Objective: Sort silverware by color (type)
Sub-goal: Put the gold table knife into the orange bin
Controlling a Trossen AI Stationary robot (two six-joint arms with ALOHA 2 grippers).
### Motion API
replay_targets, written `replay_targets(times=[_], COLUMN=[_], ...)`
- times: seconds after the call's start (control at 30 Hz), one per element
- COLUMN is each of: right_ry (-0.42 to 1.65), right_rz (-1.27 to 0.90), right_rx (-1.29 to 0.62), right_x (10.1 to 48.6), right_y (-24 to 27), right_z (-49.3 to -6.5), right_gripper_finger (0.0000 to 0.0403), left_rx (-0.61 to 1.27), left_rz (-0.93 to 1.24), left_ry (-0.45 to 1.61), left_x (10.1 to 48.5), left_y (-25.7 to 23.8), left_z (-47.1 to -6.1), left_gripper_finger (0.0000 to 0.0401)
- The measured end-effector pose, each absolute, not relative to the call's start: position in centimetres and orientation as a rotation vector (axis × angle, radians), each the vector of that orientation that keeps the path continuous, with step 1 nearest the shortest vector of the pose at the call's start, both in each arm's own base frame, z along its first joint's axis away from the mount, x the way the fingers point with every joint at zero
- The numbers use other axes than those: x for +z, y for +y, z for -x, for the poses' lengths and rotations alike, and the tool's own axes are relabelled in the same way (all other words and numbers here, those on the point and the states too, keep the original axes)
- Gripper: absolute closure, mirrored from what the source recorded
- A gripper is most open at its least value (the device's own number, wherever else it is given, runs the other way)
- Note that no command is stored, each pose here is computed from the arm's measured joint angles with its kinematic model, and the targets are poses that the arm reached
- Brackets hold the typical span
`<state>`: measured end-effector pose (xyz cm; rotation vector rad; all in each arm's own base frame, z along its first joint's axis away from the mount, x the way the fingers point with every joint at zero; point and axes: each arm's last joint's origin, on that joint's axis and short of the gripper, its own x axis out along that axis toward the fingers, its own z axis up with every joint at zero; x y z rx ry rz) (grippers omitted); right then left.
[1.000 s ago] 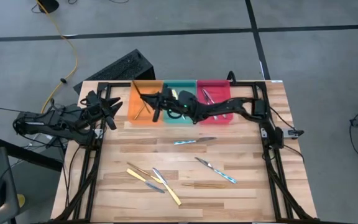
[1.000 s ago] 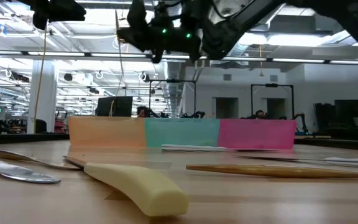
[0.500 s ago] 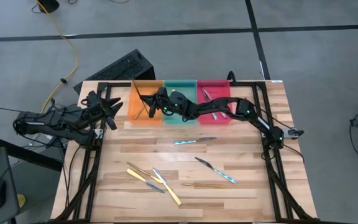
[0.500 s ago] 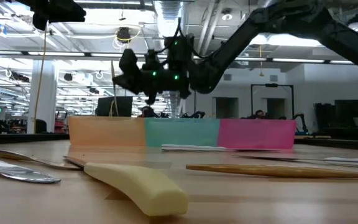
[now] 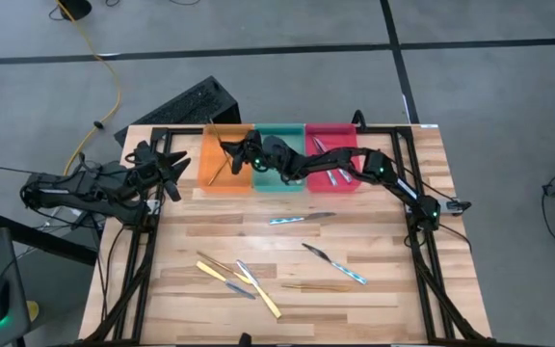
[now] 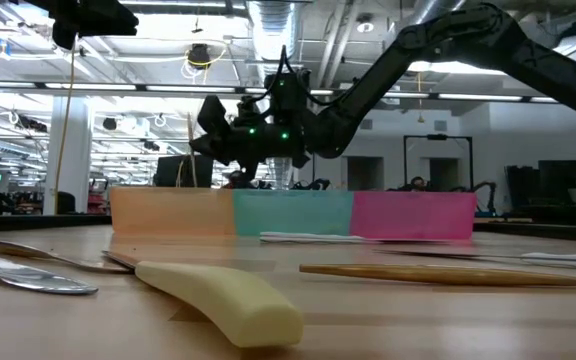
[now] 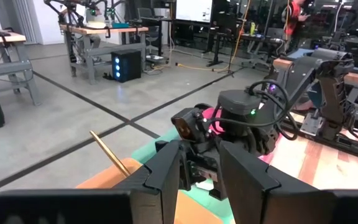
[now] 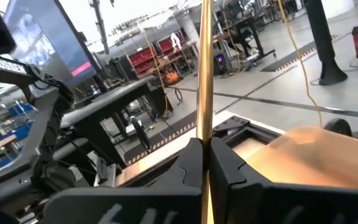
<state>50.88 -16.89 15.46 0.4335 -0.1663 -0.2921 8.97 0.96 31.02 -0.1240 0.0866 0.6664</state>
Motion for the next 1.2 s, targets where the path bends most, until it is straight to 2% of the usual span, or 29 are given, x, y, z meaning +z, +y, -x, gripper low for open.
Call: replay_targets(times=[0.13,1.2], right_ry=[-0.096,-0.003], right_rz=[-0.436,-0.505], right_rx=[-0.309,-0.416], right_x=[14.7,13.6], right_y=[-16.9,-18.3], right_z=[-50.9,-50.4], right_gripper_finger=[0.0388,0.0382], left_rx=[0.667,0.667], left_rz=[0.131,0.141], left_ry=[0.085,0.081], left_x=[31.0,31.0], left_y=[1.0,1.0], left_z=[-9.0,-9.0], left_gripper_finger=[0.0301,0.0301])
